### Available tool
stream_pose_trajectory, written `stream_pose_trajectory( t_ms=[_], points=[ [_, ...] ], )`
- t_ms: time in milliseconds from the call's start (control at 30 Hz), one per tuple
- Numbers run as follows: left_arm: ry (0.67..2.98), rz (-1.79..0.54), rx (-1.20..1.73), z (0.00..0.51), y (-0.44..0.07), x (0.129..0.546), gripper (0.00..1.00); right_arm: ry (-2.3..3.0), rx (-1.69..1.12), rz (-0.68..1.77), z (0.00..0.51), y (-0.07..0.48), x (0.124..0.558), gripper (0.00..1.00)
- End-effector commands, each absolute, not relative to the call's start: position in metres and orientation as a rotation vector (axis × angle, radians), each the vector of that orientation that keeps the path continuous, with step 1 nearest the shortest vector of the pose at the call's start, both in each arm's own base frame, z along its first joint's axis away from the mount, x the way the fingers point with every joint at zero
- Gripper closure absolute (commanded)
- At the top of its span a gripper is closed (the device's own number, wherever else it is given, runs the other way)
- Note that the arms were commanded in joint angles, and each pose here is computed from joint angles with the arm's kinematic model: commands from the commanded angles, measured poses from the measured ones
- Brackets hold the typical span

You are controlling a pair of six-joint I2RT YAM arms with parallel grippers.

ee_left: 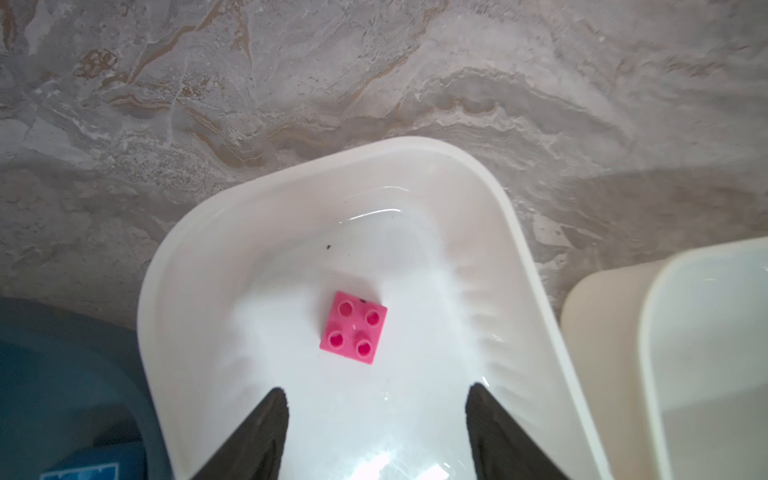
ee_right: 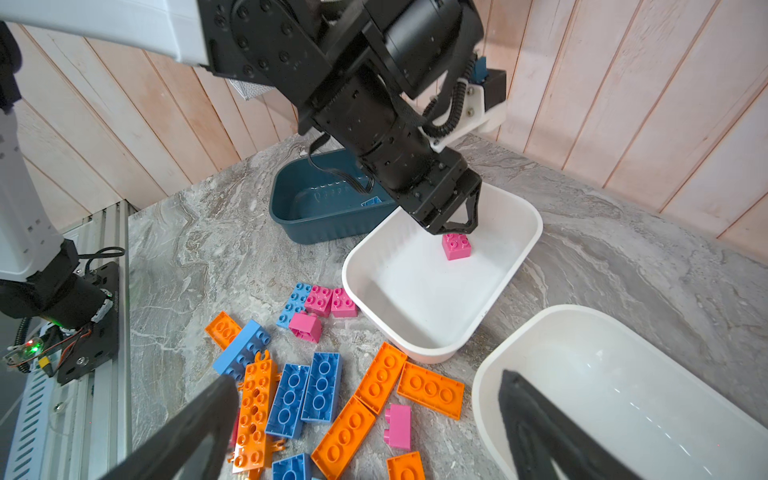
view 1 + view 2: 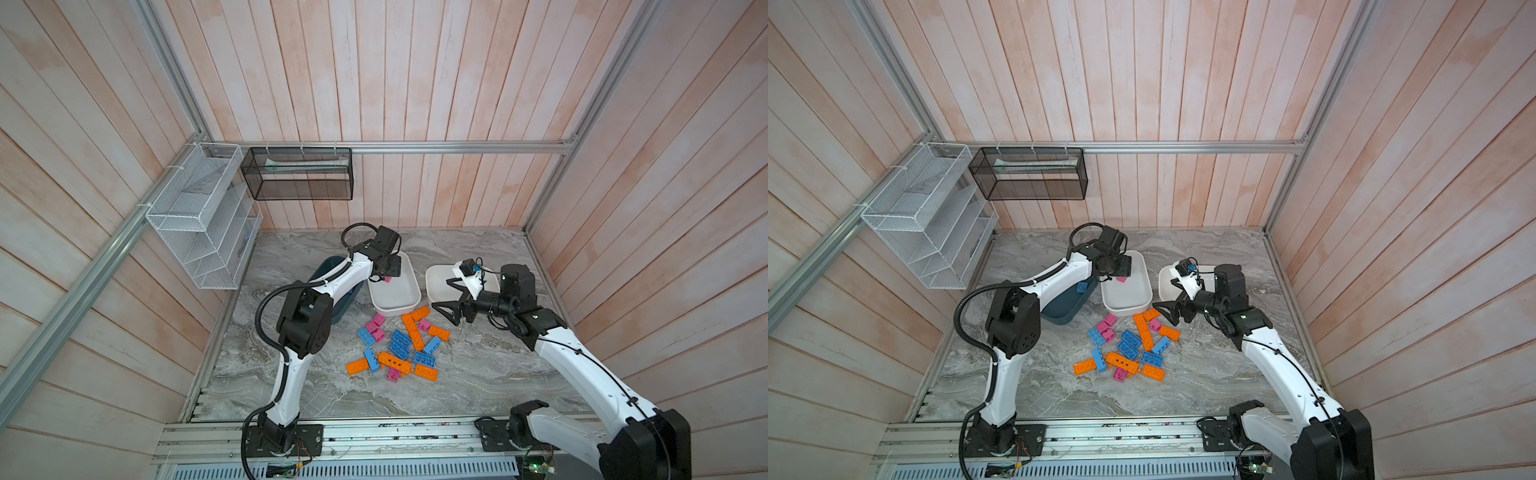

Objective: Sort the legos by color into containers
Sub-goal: 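Carry the pink brick with the left gripper into the nearer white tub and release, then lower the left gripper to the pile and grasp an orange brick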

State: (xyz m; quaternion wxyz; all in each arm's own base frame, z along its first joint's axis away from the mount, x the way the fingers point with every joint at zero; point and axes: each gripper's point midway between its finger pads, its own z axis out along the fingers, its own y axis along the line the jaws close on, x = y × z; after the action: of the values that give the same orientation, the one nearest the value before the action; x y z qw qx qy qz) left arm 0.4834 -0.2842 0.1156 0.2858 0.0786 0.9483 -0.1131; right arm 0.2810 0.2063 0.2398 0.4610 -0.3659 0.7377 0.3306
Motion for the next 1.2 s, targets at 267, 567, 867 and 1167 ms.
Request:
stream_pose_trajectory(
  t_ms=[267, 567, 867, 1167],
  points=[
    [2.473, -0.504, 0.955, 0.175, -0.254, 0.328, 0.25, 1.806, -0.923, 0.832, 0.246, 0.206, 0.275, 0.02],
    [2.304, -0.591, 1.429, 0.147, -0.231, 0.225, 0.25, 1.823, -0.949, 0.872, 0.233, 0.21, 0.272, 0.02],
    [2.306, -0.337, 1.595, 0.073, -0.2, 0.192, 0.26, 1.836, -0.953, 0.883, 0.225, 0.211, 0.272, 0.02],
    [2.317, -0.185, 1.659, 0.03, -0.19, 0.187, 0.32, 1.854, -0.951, 0.872, 0.221, 0.208, 0.266, 0.02]
  ],
)
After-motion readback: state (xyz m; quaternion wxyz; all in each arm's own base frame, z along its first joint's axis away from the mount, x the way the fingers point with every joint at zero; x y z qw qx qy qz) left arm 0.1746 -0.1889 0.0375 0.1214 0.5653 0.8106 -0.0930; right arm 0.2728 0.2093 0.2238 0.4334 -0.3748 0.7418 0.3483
